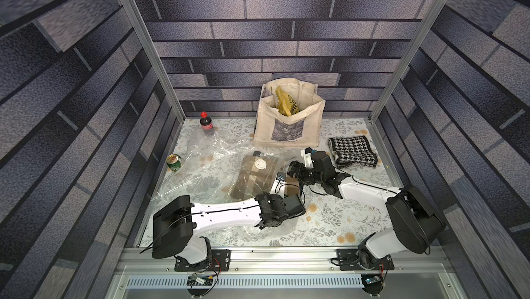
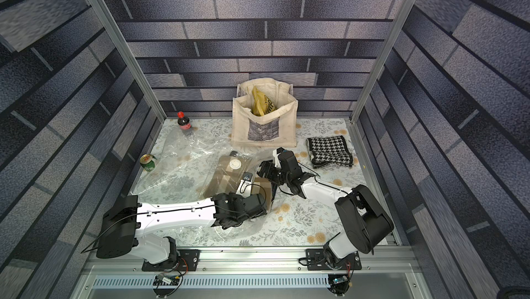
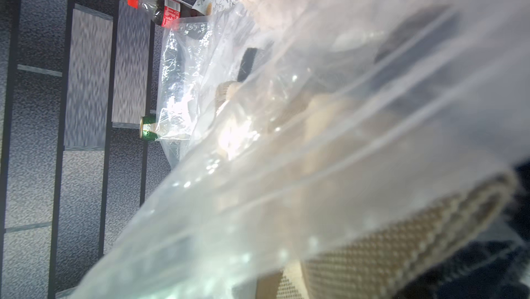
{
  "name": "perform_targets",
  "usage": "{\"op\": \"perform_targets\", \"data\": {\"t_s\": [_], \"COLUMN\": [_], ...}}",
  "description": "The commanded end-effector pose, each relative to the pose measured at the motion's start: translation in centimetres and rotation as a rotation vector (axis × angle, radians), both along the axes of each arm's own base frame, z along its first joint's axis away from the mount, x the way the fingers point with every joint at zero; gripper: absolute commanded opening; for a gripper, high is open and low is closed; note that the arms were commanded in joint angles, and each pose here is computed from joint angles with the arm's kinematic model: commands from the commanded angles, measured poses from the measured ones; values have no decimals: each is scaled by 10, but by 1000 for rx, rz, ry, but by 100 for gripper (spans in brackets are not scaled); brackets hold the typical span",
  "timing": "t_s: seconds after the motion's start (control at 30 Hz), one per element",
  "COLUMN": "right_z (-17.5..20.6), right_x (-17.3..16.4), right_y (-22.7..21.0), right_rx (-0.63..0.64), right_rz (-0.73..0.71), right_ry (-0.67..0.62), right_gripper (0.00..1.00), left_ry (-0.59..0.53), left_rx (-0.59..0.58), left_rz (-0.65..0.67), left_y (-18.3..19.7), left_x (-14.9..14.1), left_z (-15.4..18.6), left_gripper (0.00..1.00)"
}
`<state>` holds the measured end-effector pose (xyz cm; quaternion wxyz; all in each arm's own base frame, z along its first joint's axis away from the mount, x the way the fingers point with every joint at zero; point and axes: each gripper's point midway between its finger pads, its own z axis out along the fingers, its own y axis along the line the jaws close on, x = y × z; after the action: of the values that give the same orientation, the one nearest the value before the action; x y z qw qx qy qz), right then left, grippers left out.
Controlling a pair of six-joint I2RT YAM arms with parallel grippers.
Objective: Take the scarf out of the vacuum bag
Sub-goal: Take out the scarf from the vacuum bag.
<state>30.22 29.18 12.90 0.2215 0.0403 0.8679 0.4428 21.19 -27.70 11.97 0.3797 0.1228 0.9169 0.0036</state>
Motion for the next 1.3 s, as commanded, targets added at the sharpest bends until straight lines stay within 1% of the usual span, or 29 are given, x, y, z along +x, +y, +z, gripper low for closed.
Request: {"op": "perform_targets", "data": {"t_s": [0.0,0.17,0.33,0.53,0.77,0.8,0.9,1.03,1.13,1.2,1.27], "right_z": [35,36,21,-3,-42,-46,-50,-44,-37,-33,-26], "right_x": [-5,-6,-7,-7,-10,-11,-11,-10,-9,-9,-9], "right_y": [6,8,5,3,-1,-2,0,1,1,-1,-2], "right_rx": [25,23,-15,-51,-94,-98,-98,-92,-95,-104,-106], "right_rz": [41,60,51,44,38,40,51,62,66,61,59], "right_ry": [-59,-56,-29,15,65,70,68,41,22,17,7], "right_gripper": [86,86,86,86,84,82,69,46,25,8,6], "left_ry": [-12,-10,-11,-12,-19,-19,-23,-22,-21,-21,-20], "left_rx": [-4,-7,-6,-3,-9,-9,-9,-7,-10,-13,-12], "left_rz": [13,10,11,10,12,12,12,13,11,12,14], "left_y": [0,-2,-1,-1,0,0,1,2,1,1,2], "left_x": [5,5,5,6,6,6,7,8,8,8,8], "left_z": [6,7,8,8,11,11,13,13,13,13,12], "left_gripper": [0,0,0,0,0,0,0,0,0,0,0]}}
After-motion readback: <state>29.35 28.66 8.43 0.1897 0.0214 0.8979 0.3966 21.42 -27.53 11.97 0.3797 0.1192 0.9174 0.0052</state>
